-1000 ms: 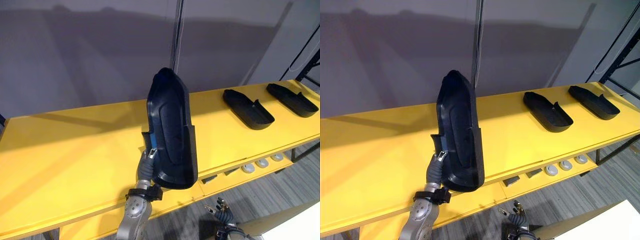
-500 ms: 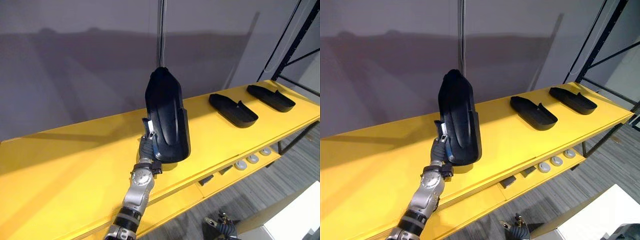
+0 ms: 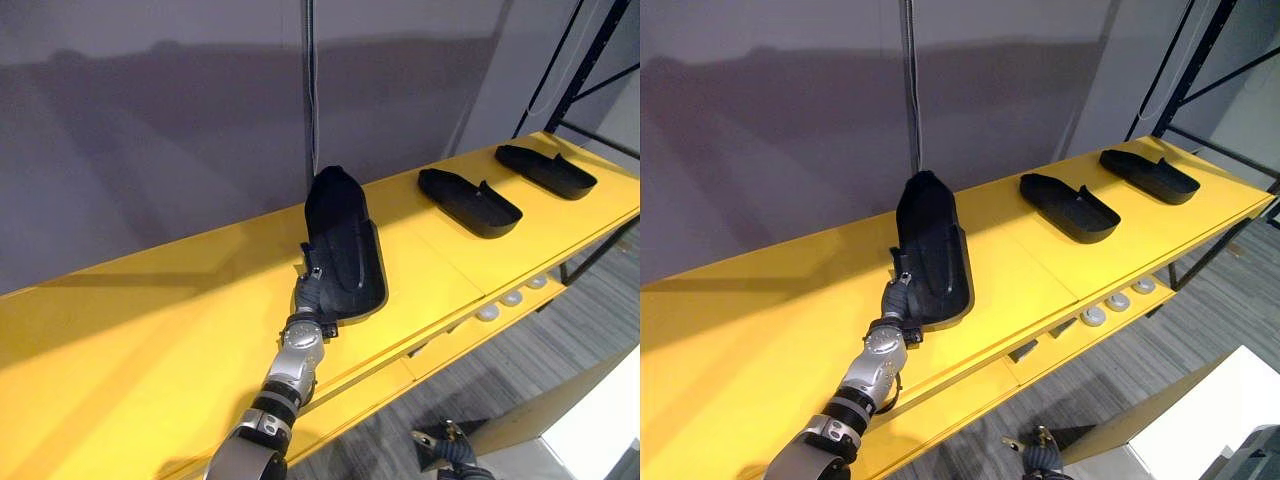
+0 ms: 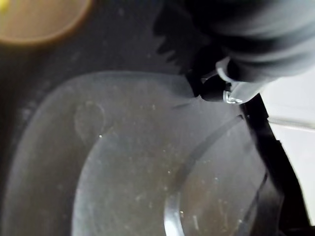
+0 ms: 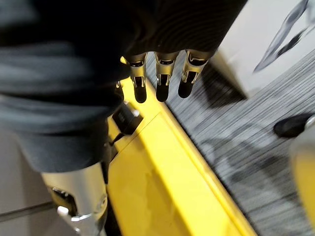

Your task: Walk over and take plastic housings, then place them on the shelf

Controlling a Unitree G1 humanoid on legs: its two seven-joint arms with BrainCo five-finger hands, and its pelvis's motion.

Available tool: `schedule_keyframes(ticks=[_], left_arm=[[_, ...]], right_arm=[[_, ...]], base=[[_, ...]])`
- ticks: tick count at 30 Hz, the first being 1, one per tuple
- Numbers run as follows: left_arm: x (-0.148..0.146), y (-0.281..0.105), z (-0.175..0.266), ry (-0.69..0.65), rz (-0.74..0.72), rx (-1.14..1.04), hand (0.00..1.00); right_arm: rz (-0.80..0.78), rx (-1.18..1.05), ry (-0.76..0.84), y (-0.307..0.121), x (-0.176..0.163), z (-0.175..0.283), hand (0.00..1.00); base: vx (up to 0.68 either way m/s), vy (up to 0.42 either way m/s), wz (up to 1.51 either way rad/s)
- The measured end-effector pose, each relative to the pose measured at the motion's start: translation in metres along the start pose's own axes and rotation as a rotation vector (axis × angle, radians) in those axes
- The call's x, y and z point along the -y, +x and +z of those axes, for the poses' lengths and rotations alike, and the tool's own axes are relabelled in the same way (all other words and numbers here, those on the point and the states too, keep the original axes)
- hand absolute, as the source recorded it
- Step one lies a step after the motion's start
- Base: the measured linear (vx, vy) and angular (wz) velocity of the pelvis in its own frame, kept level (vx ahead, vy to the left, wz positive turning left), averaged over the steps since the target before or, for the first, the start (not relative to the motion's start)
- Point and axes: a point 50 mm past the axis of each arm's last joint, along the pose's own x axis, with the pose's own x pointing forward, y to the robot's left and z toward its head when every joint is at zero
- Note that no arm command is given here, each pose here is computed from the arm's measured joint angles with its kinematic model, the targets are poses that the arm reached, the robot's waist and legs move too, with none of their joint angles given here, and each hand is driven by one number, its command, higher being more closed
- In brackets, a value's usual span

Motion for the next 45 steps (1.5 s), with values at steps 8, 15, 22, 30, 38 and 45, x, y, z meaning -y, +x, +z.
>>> schedule_keyframes(ticks=[8, 15, 22, 30, 38, 45], left_arm=[[0.013, 0.003, 0.014, -0.062, -0.013, 0.022, 0.0], [0.032, -0.003, 0.009, -0.096, -0.073, -0.011, 0.0], [0.039, -0.007, 0.017, -0.13, -0.095, 0.014, 0.0], [0.049, -0.017, 0.061, -0.198, -0.138, 0.209, 0.0], [0.041, -0.041, 0.106, -0.143, -0.134, 0.504, 0.0], [0.03, -0.057, 0.12, -0.047, -0.155, 0.648, 1.0]], right_arm=[[-0.002, -0.002, 0.015, 0.0, -0.003, -0.001, 0.0], [-0.01, 0.005, 0.016, 0.001, -0.002, 0.002, 0.0], [-0.016, 0.027, 0.016, 0.005, -0.005, 0.01, 0.0], [-0.018, 0.026, 0.025, 0.004, -0.006, 0.01, 0.0], [-0.02, 0.003, 0.042, 0.001, -0.007, 0.001, 0.0], [-0.014, -0.014, 0.088, -0.003, -0.011, -0.005, 0.0]], base=[[-0.02, -0.045, -0.04], [-0.03, -0.061, 0.02], [0.0, -0.004, 0.02], [0.0, 0.0, 0.0], [-0.02, -0.004, 0.04], [-0.02, -0.001, 0.03]])
